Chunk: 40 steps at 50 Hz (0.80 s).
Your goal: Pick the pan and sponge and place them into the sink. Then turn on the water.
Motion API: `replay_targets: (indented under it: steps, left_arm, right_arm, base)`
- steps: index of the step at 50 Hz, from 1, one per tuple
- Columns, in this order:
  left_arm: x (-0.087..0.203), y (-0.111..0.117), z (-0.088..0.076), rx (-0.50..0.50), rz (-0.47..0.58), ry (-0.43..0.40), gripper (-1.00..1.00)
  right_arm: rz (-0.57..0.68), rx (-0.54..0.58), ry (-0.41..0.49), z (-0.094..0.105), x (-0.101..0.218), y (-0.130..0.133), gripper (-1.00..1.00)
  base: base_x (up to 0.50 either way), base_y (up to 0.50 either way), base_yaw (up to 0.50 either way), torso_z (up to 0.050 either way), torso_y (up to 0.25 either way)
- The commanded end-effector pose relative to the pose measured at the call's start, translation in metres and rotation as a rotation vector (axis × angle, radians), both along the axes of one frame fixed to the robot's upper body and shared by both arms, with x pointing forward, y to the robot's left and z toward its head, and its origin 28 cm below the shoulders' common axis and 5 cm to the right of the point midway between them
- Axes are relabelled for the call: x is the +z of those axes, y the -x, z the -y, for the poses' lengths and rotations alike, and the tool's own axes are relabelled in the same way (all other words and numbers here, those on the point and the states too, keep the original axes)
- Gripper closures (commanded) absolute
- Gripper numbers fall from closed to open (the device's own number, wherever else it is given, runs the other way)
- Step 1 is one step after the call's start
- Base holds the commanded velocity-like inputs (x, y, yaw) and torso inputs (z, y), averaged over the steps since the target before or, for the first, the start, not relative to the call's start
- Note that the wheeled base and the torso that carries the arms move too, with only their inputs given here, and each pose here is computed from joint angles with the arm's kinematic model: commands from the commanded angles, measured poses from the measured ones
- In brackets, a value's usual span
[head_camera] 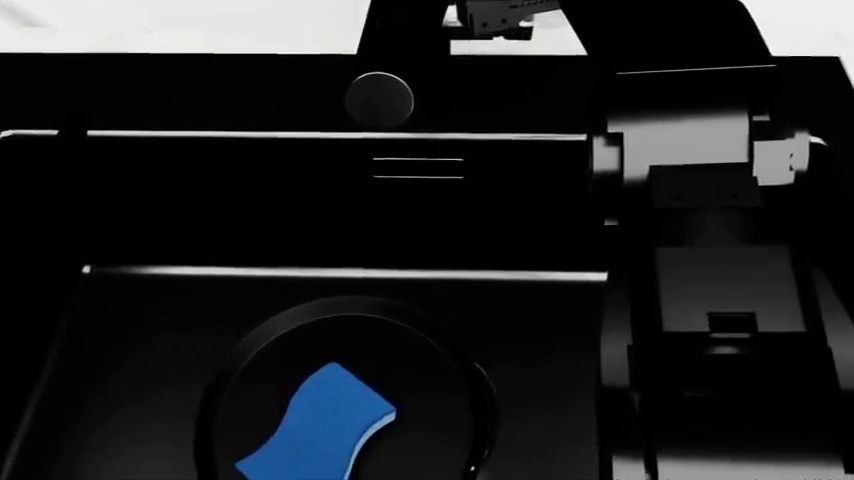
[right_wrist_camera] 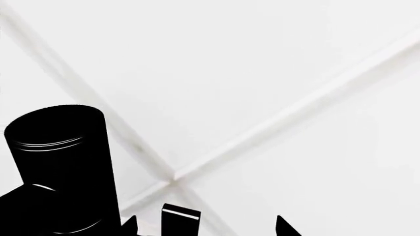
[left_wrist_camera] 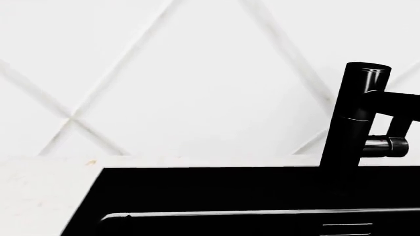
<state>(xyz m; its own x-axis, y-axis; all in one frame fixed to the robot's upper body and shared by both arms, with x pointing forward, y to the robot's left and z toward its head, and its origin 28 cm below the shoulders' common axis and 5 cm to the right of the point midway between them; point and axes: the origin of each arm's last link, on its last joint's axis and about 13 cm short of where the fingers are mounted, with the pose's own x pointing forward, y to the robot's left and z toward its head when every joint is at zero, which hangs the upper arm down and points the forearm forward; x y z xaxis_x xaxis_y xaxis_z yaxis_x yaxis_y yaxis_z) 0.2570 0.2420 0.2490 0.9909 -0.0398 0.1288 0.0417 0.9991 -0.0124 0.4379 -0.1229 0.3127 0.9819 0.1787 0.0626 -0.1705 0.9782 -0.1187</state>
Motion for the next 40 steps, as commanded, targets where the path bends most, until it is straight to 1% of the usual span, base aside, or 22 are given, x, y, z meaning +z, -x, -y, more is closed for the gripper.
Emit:
replay_targets:
  steps: [1,6,13,23,25,40]
  left_arm:
    - [0.003,0.001,-0.001,0.008,0.007,-0.013,-1.0]
    - [0.003,0.0,0.0,0.007,0.014,-0.017,-1.0]
    - [0.001,0.0,0.001,0.005,0.012,-0.028,-1.0]
    - [0.001,0.0,-0.002,0.008,0.007,-0.008,-1.0]
    - [0.001,0.0,-0.001,0.008,0.004,0.004,-1.0]
    - [0.001,0.0,-0.001,0.007,0.006,-0.001,-1.0]
  right_arm:
    - [0.012,0.001,0.007,0.0,0.006,0.0,-1.0]
    - [0.016,-0.001,0.004,0.001,0.006,0.001,-1.0]
    - [0.021,-0.003,0.009,0.001,0.008,0.001,-1.0]
    - [0.032,0.002,0.018,0.0,0.014,0.001,-1.0]
    - [0.036,0.004,0.019,-0.001,0.015,0.001,-1.0]
    - [0.062,0.012,0.023,-0.002,0.025,0.002,-1.0]
  base:
    - [0.0,0.0,0.0,0.004,-0.062]
    - [0.0,0.0,0.0,0.003,-0.072]
    - [0.0,0.0,0.0,0.004,-0.148]
    - [0.0,0.0,0.0,0.006,-0.169]
    - [0.0,0.0,0.0,0.006,-0.056]
    - [0.0,0.0,0.0,0.006,-0.023]
